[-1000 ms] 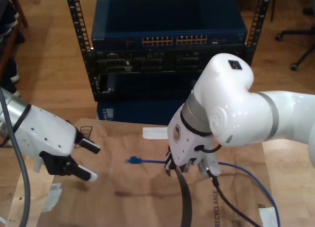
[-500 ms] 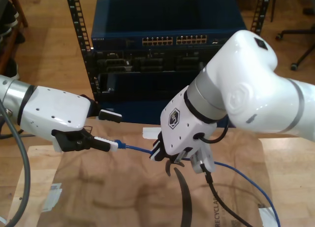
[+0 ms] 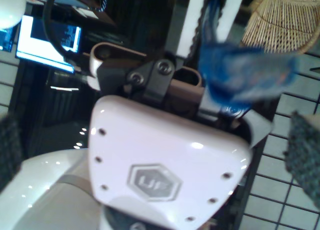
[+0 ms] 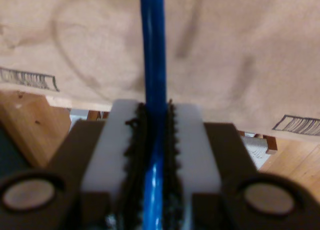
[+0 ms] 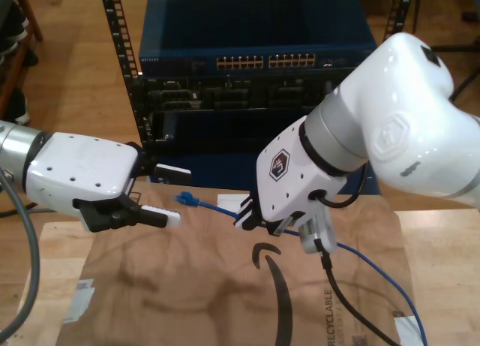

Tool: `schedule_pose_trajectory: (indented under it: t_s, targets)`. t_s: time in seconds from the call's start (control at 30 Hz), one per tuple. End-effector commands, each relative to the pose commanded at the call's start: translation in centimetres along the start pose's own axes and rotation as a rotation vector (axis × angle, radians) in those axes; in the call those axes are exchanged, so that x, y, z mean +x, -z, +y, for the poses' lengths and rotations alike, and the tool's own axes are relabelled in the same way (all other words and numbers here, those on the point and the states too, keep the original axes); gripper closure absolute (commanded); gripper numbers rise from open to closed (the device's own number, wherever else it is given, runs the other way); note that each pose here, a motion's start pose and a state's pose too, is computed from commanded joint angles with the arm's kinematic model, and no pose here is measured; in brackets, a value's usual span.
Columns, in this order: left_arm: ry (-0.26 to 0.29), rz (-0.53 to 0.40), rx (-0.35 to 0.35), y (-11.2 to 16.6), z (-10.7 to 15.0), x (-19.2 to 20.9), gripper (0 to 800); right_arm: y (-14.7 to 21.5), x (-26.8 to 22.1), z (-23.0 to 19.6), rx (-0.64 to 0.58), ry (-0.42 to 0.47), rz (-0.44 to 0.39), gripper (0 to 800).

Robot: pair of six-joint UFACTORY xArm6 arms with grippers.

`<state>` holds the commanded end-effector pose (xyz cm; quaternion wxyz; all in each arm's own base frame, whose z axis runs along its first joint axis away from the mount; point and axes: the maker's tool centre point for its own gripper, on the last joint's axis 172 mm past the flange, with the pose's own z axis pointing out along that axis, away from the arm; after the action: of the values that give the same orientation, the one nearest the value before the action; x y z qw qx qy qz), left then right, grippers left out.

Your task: Grab the cable and plug it in

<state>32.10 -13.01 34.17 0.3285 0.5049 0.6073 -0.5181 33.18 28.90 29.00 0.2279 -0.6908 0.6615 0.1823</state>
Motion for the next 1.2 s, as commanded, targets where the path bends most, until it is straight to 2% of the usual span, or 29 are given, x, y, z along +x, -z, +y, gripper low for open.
schedule_pose_trajectory:
  t_s: [0.2,0.3,0.37,0.73,0.8,1.2]
  targets:
    - [0.019,-0.07,-0.031,1.1,1.0,-0.6,108,0.3,-0.2,0.0,0.005,0.005,-0.004,782]
    - [0.031,-0.106,0.004,0.9,0.6,-0.9,111,0.3,-0.2,0.0,0.005,0.004,-0.005,782]
    - [0.033,-0.106,0.008,0.8,0.5,-0.8,152,0.3,-0.3,0.0,0.006,0.005,-0.005,782]
    - [0.04,-0.11,0.016,0.7,0.3,-0.6,261,0.4,-0.4,-0.1,0.01,0.011,-0.007,782]
    - [0.042,-0.111,0.015,0.7,0.3,-0.6,322,0.4,-0.4,-0.1,0.01,0.012,-0.006,782]
    - [0.047,-0.11,0.015,0.6,0.3,-0.4,440,0.6,-0.4,-0.2,0.013,0.013,-0.007,782]
